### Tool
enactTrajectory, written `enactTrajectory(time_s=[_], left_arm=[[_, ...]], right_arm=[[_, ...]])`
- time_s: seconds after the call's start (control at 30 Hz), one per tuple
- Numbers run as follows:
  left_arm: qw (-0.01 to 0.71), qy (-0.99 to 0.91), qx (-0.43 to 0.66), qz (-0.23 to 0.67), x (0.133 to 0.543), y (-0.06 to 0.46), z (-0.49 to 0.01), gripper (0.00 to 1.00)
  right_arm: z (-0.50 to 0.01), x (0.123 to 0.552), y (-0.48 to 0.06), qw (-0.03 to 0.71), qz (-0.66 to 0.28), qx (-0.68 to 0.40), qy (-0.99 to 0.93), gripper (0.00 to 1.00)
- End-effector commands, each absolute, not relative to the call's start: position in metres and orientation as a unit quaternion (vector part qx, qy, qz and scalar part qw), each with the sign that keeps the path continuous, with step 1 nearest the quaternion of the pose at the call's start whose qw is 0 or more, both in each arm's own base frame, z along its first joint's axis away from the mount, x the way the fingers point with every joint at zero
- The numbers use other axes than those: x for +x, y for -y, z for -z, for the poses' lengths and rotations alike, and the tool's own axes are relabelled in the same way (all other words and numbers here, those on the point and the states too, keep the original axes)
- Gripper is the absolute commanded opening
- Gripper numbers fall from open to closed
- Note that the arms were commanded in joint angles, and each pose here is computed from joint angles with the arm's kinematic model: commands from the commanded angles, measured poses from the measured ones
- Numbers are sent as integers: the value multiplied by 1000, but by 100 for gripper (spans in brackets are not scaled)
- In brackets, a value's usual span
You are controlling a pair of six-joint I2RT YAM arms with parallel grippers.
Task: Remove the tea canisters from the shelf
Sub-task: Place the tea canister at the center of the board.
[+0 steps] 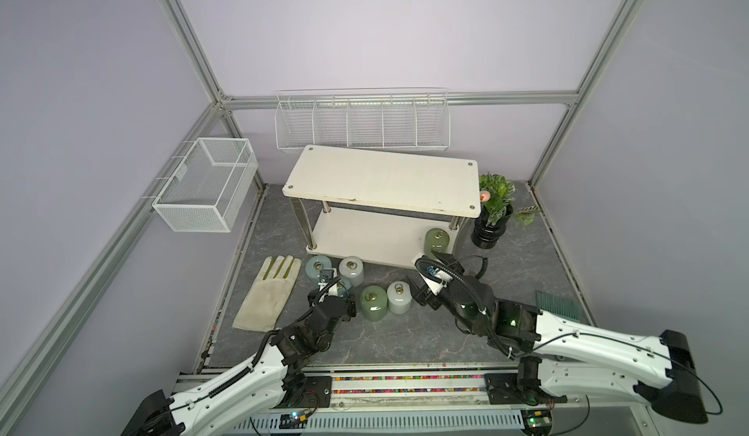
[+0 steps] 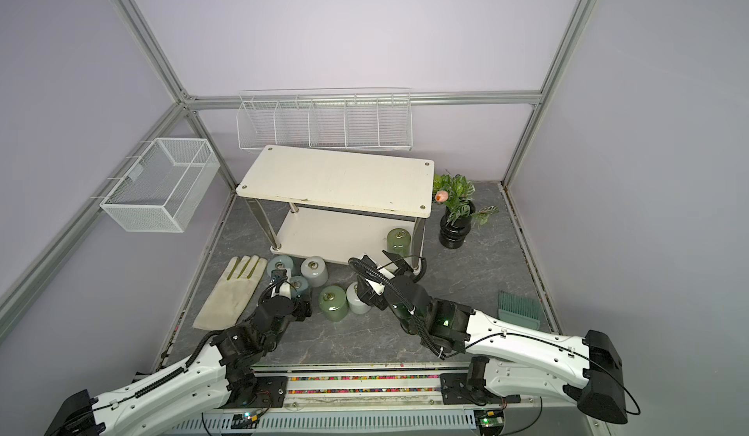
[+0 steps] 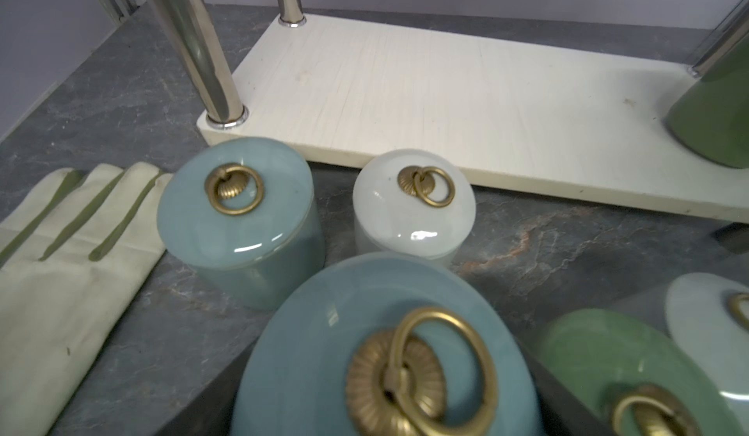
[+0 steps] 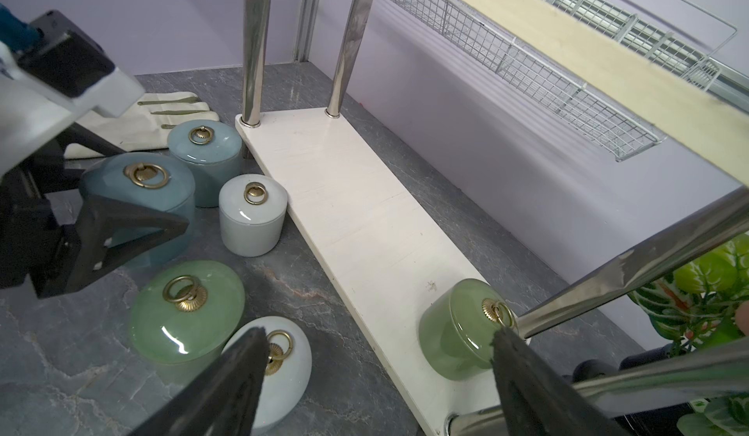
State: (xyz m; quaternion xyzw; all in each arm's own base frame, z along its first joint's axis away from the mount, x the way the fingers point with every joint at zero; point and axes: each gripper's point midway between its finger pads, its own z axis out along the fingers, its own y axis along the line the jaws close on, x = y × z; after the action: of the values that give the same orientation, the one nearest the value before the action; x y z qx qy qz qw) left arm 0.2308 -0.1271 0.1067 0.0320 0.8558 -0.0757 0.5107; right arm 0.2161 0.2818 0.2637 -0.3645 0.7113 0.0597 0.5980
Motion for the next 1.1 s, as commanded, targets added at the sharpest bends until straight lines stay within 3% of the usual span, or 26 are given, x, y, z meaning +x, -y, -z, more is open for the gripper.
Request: enactTrajectory(time_s=[0.0, 0.53, 0.83, 1.07], left_arm=[[541, -833, -22, 115, 239, 130, -125, 84], [515, -850, -16, 105, 238, 134, -99, 96], [533, -841, 18, 95, 246, 145, -137, 100], [556, -812, 120, 129, 268, 203, -198, 100]], right_arm=[[-268, 217, -284, 602, -67, -361, -709, 89], [-270, 216, -283, 603, -65, -363, -708, 89], [-270, 216, -283, 604, -65, -362, -707, 89], [-282, 216, -275, 611, -58, -349, -708, 89]])
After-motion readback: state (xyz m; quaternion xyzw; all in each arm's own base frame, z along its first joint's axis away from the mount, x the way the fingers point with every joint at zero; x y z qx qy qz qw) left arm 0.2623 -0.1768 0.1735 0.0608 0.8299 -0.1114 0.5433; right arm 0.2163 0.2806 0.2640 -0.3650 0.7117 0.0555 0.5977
